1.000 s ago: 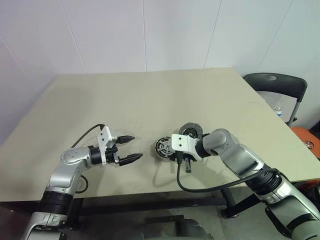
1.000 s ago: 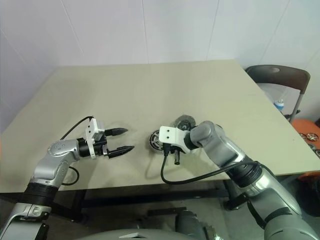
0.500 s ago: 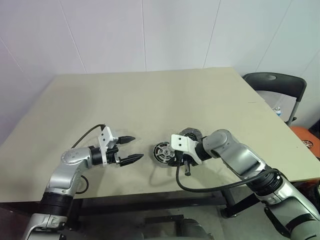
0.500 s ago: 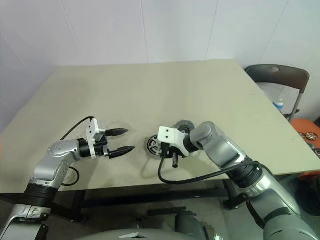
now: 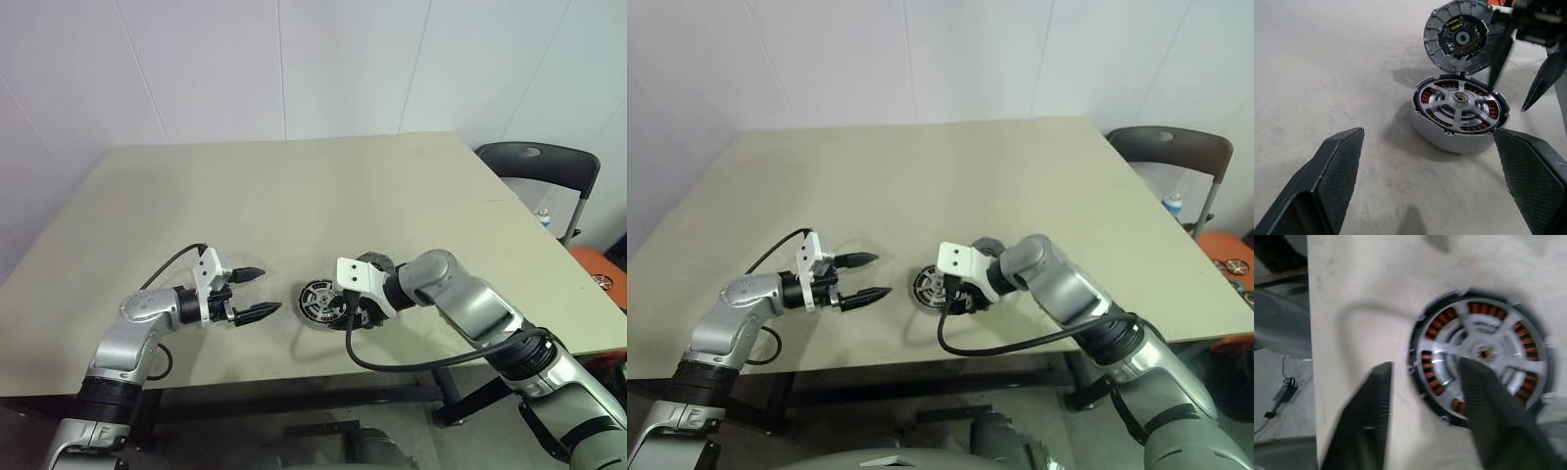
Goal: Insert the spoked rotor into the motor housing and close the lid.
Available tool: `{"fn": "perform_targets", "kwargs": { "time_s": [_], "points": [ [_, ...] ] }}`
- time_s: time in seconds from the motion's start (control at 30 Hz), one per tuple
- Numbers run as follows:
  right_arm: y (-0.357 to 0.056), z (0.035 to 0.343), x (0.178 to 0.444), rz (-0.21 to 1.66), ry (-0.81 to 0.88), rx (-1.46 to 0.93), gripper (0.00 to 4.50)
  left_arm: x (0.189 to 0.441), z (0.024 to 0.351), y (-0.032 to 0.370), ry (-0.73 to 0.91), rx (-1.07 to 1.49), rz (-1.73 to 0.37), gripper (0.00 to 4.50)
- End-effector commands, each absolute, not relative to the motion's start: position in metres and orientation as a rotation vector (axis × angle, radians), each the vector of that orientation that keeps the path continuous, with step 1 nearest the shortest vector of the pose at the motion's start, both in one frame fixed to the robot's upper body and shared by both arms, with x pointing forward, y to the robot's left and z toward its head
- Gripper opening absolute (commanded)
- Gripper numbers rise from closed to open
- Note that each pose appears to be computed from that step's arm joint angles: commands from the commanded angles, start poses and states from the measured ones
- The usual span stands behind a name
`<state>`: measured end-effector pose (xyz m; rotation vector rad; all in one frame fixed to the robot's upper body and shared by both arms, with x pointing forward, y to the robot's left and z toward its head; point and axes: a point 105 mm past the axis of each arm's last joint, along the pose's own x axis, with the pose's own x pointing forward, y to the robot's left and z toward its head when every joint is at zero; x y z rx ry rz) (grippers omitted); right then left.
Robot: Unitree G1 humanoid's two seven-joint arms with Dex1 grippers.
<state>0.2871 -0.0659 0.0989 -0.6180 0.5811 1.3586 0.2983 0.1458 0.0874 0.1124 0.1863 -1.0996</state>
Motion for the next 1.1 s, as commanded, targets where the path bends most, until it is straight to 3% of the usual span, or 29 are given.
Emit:
{"fn": "perform_targets", "kwargs": {
  "time_s": [0.03, 0.13, 0.17, 0.27, 0.4, 0.8, 0.9, 1.1],
  "points": [
    [-0.05, 0.139, 0.29, 1.409, 0.438, -0.499, 3.32, 0.299, 0.1, 0.14, 0.148, 0.152, -1.121, 4.5],
    [-0.036, 0.176, 0.301, 1.395, 0.297, -0.347, 4.31, 0.299, 0.099, 0.14, 0.15, 0.151, -1.121, 4.5],
    [-0.034, 0.187, 0.306, 1.379, 0.252, -0.315, 4.31, 0.299, 0.098, 0.14, 0.151, 0.151, -1.121, 4.5],
    [-0.046, 0.223, 0.364, 1.066, 0.111, -0.256, 4.31, 0.3, 0.098, 0.14, 0.152, 0.151, -1.12, 4.5],
    [-0.094, 0.211, 0.409, 0.784, 0.146, -0.509, 4.31, 0.302, 0.099, 0.139, 0.141, 0.155, -1.115, 4.5],
    [-0.181, 0.194, 0.41, 0.7, 0.348, -0.75, 4.31, 0.298, 0.12, 0.138, 0.056, 0.099, -1.118, 4.5],
    [-0.195, 0.184, 0.403, 0.704, 0.409, -0.783, 3.7, 0.297, 0.122, 0.137, 0.049, 0.096, -1.124, 4.5],
    [-0.202, 0.154, 0.374, 0.835, 0.552, -0.801, 1.67, 0.297, 0.119, 0.138, 0.054, 0.094, -1.127, 4.5]
  ]
}}
